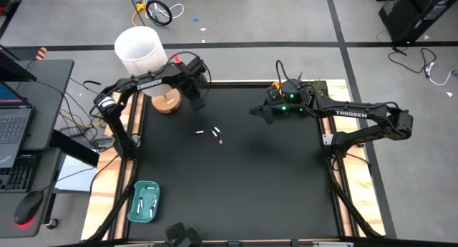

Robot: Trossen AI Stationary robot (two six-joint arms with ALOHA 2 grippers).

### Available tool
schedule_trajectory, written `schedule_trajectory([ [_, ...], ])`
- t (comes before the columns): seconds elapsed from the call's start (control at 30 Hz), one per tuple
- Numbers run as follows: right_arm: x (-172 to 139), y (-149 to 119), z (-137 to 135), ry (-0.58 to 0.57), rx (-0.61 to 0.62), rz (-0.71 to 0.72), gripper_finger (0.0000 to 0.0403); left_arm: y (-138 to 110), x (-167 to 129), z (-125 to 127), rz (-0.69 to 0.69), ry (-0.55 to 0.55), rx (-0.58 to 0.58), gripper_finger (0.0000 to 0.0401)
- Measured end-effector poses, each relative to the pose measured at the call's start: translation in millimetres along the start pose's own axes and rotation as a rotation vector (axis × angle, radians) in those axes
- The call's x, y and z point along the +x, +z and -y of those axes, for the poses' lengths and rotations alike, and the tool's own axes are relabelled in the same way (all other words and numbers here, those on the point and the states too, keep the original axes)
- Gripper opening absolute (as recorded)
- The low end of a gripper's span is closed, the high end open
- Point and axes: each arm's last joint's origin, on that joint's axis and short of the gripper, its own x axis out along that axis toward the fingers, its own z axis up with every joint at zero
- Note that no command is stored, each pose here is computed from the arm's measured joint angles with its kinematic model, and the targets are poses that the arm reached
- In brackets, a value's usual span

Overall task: Sort batteries
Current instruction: Put the silver battery into the blue bin

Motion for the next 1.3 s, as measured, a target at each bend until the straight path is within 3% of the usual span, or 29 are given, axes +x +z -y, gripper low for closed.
schedule_trajectory([
  [0.13, 0.0, -1.0, 0.5, 0.001, 0.005, -0.014, 0.0084, 12.5, -34.5, 8.4, 0.064, -0.101, -0.072, 0.0028],
  [0.27, 0.0, -1.4, -0.1, 0.020, 0.008, -0.028, 0.0084, 18.5, -72.1, 31.9, 0.125, -0.124, -0.068, 0.0028],
  [0.47, -0.1, -2.8, -1.4, 0.070, -0.009, -0.071, 0.0084, 2.8, -122.4, 81.8, 0.189, -0.100, -0.096, 0.0028],
  [0.7, -0.4, -3.9, -2.8, 0.121, -0.036, -0.107, 0.0084, -47.9, -168.9, 146.8, 0.107, -0.134, -0.195, 0.0028],
  [0.9, -0.7, -5.0, -4.3, 0.174, -0.061, -0.144, 0.0084, -103.4, -198.3, 202.3, 0.058, -0.157, -0.368, 0.0028],
  [1.07, -1.1, -6.0, -5.4, 0.217, -0.070, -0.174, 0.0084, -149.8, -201.9, 243.1, 0.055, -0.157, -0.529, 0.0028],
  [1.3, -2.9, -7.3, -7.7, 0.263, -0.065, -0.210, 0.0084, -198.3, -188.8, 274.8, 0.034, -0.111, -0.747, 0.0028],
])
